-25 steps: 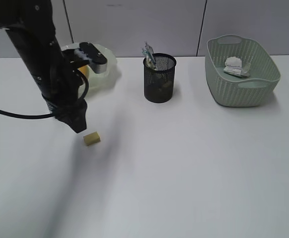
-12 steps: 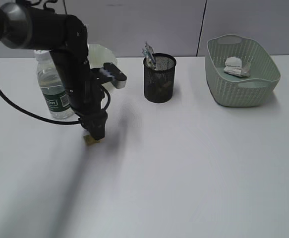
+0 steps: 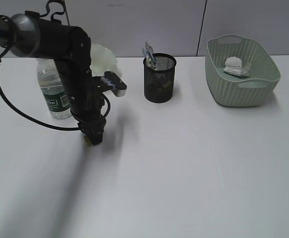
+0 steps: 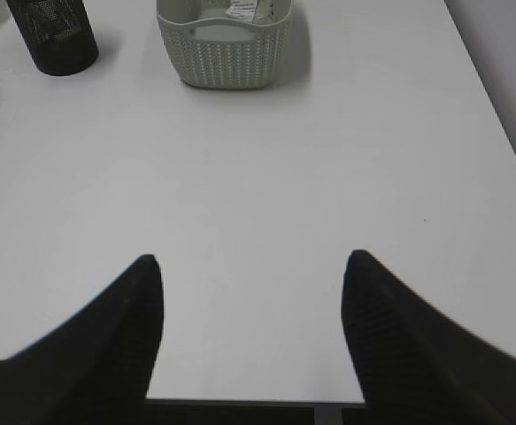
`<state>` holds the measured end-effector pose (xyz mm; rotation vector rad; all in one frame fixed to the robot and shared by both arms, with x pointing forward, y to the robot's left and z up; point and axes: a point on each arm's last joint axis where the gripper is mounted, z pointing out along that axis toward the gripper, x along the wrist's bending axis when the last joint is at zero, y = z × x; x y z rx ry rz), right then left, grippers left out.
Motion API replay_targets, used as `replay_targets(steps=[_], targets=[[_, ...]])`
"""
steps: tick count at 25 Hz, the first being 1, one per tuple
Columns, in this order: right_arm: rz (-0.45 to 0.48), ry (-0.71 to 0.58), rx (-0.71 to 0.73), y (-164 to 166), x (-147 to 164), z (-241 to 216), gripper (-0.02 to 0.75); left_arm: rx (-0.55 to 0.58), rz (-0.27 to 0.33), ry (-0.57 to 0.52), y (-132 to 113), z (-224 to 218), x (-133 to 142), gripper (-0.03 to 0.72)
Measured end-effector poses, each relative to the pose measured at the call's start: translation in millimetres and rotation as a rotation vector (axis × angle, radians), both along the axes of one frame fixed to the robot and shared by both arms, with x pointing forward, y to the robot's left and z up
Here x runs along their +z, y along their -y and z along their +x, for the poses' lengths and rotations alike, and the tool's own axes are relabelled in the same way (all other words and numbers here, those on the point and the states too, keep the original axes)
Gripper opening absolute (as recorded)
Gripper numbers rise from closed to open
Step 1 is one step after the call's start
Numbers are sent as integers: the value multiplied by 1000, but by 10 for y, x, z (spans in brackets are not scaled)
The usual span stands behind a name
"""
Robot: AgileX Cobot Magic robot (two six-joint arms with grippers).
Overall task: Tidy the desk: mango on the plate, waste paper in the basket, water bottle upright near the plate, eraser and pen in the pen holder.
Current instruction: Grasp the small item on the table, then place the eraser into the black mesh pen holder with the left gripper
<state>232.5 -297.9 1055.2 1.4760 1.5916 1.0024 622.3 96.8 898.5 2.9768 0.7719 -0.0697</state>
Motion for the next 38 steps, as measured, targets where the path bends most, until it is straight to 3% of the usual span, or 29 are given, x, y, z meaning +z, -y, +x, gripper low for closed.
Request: replay_targets(steps=[8,16,19,23,25,29,32,38], targets=[[0,0,0,0,0,0,502,-7,11,7,-3,19,-22,205],[0,0,0,0,0,0,502,-17,23,-16,13,-17,-10,204],[0,1,0,0,1,0,502,-25,11,-42,65,-112,135,204],[0,1,0,0,1,0,502,-21,-51,-14,144,-258,596,204],[0,1,0,0,1,0,502,-17,-91,6,183,-317,804,204],[0,1,0,0,1,0,502,13,-238,125,271,-315,1202,203],[0,1,0,0,1,0,502,48,-379,291,361,-224,1487,203],[0,1,0,0,1,0,502,213,-678,589,520,33,1765,203]])
